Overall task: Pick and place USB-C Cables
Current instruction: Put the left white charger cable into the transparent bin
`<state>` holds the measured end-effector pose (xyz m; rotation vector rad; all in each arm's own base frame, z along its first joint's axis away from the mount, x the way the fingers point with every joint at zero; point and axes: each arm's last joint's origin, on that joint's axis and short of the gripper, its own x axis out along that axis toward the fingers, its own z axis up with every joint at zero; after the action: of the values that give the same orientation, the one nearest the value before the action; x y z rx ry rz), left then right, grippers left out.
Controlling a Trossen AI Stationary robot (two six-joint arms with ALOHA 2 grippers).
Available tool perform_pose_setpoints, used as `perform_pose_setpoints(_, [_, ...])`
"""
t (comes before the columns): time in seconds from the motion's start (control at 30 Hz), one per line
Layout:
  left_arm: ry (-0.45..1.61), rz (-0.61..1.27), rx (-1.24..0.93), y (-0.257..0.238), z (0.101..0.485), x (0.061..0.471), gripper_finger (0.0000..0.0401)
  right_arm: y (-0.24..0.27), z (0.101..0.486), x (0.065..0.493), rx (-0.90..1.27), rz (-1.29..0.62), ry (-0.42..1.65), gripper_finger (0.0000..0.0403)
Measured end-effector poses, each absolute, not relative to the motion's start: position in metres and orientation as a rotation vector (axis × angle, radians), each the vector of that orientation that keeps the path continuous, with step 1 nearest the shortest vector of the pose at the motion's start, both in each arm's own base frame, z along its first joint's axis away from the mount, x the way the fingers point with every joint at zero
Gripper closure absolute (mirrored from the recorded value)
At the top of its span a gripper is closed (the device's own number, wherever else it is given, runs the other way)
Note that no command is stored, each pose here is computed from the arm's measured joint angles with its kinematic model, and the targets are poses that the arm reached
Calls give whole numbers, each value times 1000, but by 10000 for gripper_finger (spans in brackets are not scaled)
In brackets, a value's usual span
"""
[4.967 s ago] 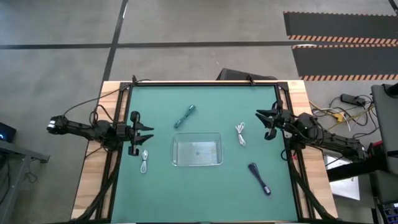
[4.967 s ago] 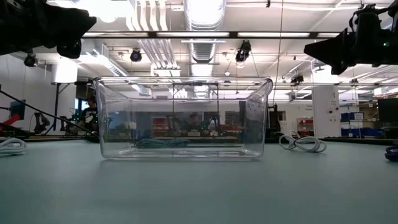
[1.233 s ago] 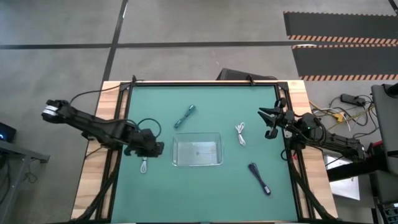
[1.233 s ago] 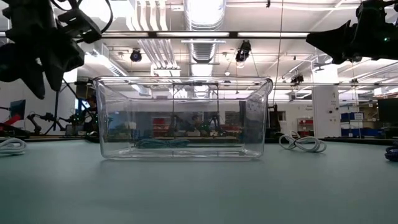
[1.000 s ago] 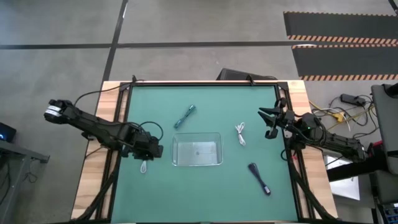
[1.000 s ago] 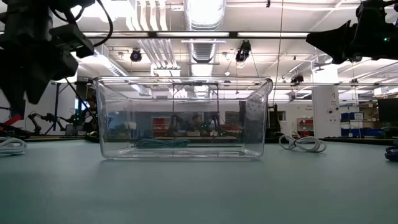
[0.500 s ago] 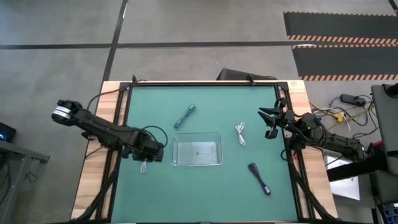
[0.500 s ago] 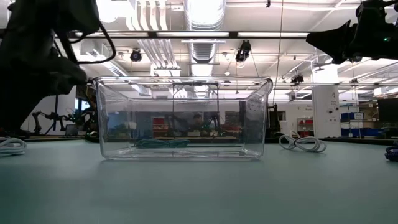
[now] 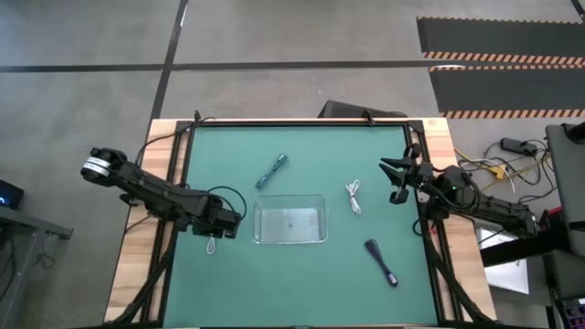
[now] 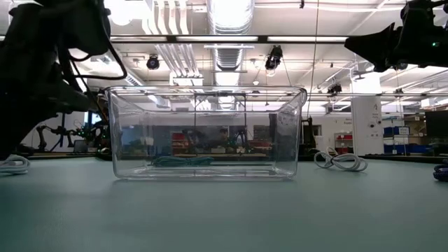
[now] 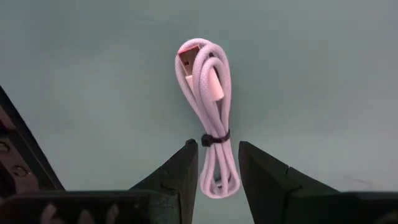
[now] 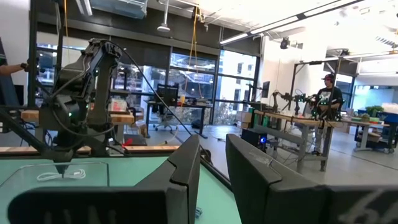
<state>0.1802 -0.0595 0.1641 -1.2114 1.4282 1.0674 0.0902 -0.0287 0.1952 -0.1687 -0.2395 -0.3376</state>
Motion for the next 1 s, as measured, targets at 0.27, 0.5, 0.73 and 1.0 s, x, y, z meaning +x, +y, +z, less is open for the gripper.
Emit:
perform_pose_setpoints(0.27, [1457,1101,-1168,-60,154,181,302,-29,195,90,-168,-337,-239,335])
perform_pose_setpoints(0.5, [1476,1128,-1142,-61,147,183,302,-29,195,90,-168,-337,-239,335])
perform_pose_setpoints(0.73, [1490,1142,-1125,-61,142,185,305,-29,195,90,-167,-338,-239,335])
perform_pose_setpoints(1.0, [1482,1131,-1132,-62,143,186,367,-29,195,90,-167,-337,-240,335])
